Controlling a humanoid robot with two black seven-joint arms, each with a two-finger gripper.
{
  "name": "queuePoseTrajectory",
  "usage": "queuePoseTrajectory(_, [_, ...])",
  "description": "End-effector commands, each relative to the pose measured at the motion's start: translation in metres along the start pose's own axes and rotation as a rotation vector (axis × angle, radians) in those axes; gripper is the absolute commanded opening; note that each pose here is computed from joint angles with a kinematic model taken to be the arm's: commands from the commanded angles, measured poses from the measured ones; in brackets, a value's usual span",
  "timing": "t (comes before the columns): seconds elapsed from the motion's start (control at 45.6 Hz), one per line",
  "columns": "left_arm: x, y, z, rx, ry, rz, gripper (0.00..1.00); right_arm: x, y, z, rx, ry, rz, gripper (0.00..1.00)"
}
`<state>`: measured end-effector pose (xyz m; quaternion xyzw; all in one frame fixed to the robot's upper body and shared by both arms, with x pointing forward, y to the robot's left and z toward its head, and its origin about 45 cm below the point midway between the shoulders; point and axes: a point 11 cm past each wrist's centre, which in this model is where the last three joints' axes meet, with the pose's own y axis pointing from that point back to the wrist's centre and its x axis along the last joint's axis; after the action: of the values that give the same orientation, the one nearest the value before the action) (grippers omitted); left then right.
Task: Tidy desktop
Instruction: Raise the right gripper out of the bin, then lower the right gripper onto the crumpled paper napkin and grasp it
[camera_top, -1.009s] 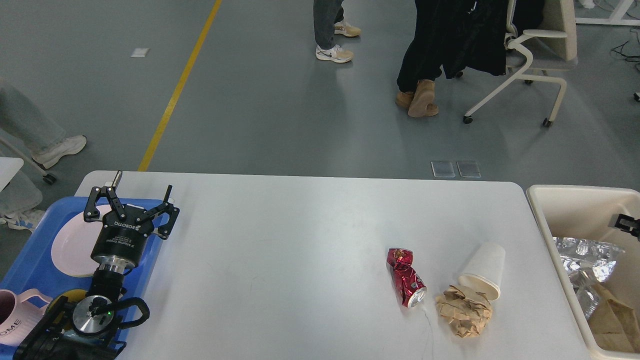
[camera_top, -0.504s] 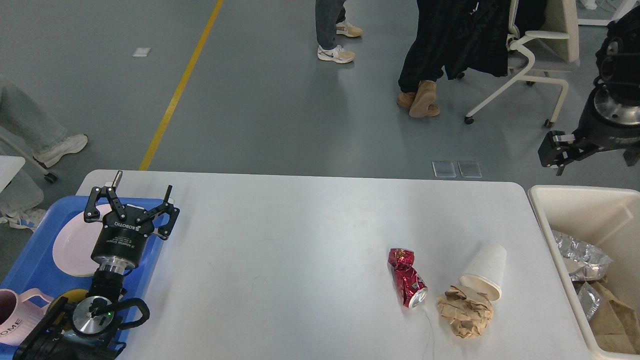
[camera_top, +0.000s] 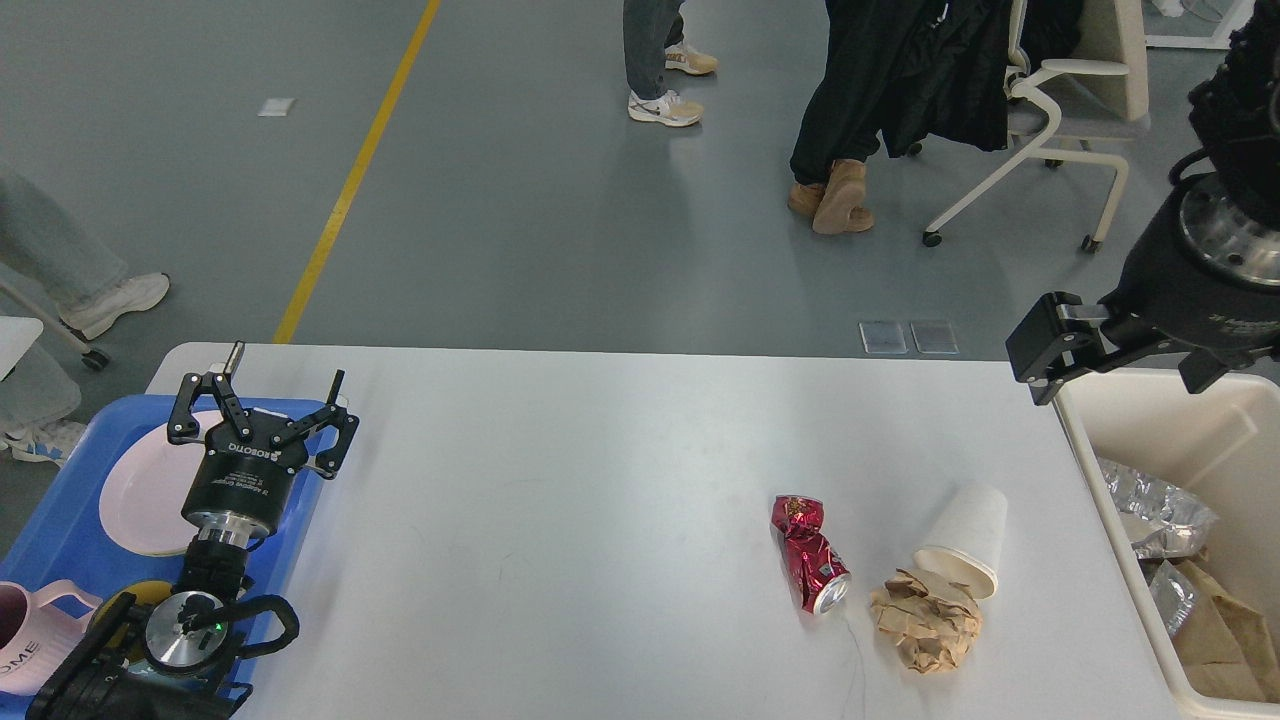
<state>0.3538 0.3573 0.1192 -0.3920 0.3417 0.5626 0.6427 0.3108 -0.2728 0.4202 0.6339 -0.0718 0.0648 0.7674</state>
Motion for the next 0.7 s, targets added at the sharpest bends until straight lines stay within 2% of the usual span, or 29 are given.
queuePoseTrajectory(0.0, [0.0,0.0,0.0,0.0,0.0,0.0,0.96,-0.003,-0.013,-0.003,0.058,-0.014,-0.023,1.0])
queuePoseTrajectory(0.175, [0.0,0.0,0.0,0.0,0.0,-0.002,0.96,-0.012,-0.045,0.001,0.04,-0.013,-0.109,1.0])
queuePoseTrajectory(0.351, [0.0,0.0,0.0,0.0,0.0,0.0,0.96,-0.014,-0.081,0.004,0.039,-0.032,-0.115,1.0])
queuePoseTrajectory(0.68, [0.0,0.0,0.0,0.0,0.0,-0.002,0.96,-0.051,-0.208,-0.008,0.056,-0.071,-0.162,1.0])
